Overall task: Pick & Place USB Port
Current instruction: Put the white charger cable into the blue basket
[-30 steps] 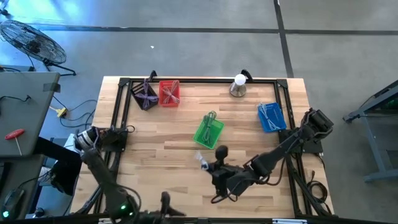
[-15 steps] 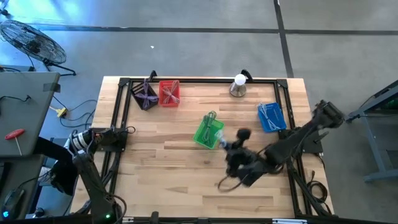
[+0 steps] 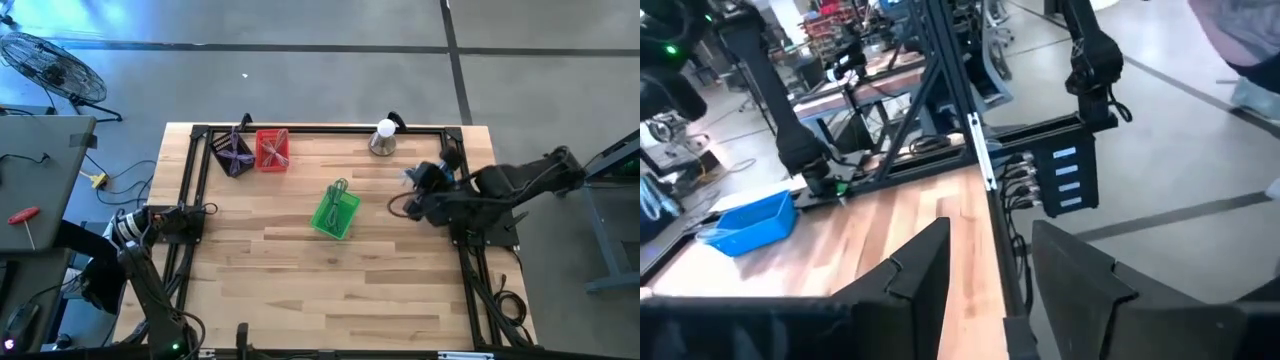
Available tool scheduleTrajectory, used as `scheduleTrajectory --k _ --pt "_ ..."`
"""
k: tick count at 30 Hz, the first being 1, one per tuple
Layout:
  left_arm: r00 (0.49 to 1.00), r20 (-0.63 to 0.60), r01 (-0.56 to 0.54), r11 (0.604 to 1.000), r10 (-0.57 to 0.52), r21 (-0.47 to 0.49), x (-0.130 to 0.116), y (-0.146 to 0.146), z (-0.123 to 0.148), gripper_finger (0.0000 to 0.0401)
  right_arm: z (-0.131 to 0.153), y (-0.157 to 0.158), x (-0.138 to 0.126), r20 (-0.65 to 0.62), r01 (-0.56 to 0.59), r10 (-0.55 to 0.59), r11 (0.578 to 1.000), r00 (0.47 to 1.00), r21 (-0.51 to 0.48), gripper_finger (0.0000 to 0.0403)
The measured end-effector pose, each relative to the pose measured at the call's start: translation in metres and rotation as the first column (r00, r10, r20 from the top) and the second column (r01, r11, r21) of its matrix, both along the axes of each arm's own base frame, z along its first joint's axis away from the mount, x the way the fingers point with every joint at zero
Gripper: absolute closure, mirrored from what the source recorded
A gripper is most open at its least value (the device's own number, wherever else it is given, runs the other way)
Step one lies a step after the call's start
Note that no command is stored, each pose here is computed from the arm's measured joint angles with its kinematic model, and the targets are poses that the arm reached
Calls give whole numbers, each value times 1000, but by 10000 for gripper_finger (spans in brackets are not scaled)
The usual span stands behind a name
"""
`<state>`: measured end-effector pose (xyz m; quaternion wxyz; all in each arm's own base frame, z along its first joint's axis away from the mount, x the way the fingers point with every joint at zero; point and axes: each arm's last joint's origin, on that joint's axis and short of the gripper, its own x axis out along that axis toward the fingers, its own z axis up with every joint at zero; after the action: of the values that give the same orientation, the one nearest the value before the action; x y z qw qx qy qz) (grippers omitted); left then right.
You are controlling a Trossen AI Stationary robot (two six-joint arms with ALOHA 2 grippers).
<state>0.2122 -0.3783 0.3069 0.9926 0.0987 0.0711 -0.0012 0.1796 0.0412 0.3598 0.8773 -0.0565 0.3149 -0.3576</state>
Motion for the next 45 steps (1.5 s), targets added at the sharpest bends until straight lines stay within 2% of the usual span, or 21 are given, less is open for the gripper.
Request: scheduleTrajectory --k 6,11,14,18,23,26,30,34,36,39,45 --pt "1000 -1 -2 1000 2 -16 0 0 0 263 1 -24 -4 -73 74 -74 997 995 -1 400" --pt "1000 -1 -6 999 6 -42 0 0 0 263 -6 -48 0 -147 140 -130 988 981 59 400" --pt "1000 -2 -5 999 4 -51 0 0 -1 263 -23 -63 -1 -218 193 -168 976 961 101 400" --pt "1000 -23 11 998 -12 -62 0 0 -4 263 -59 -81 -7 -331 296 -220 934 918 201 400" --pt "999 -36 4 998 -7 -62 0 1 -6 263 -103 -91 -19 -455 413 -284 886 844 212 400" --pt "999 -36 4 998 -6 -62 0 1 -6 263 -120 -94 -25 -498 451 -290 860 817 238 400" --pt "999 -40 -3 999 1 -47 -1 1 -7 263 -134 -96 -29 -520 473 -275 830 808 296 400" --pt "999 -42 -9 999 7 -41 2 3 -7 263 -145 -95 -28 -507 467 -225 779 832 420 399" --pt "999 -44 -14 999 12 -38 4 4 -8 263 -150 -95 -28 -494 461 -216 764 842 451 393" --pt "999 -46 -20 999 18 -36 7 6 -8 263 -157 -95 -29 -495 464 -220 763 841 449 373" --pt "998 -69 -5 1000 3 -22 9 8 -11 263 -162 -96 -32 -511 485 -257 786 820 383 323"
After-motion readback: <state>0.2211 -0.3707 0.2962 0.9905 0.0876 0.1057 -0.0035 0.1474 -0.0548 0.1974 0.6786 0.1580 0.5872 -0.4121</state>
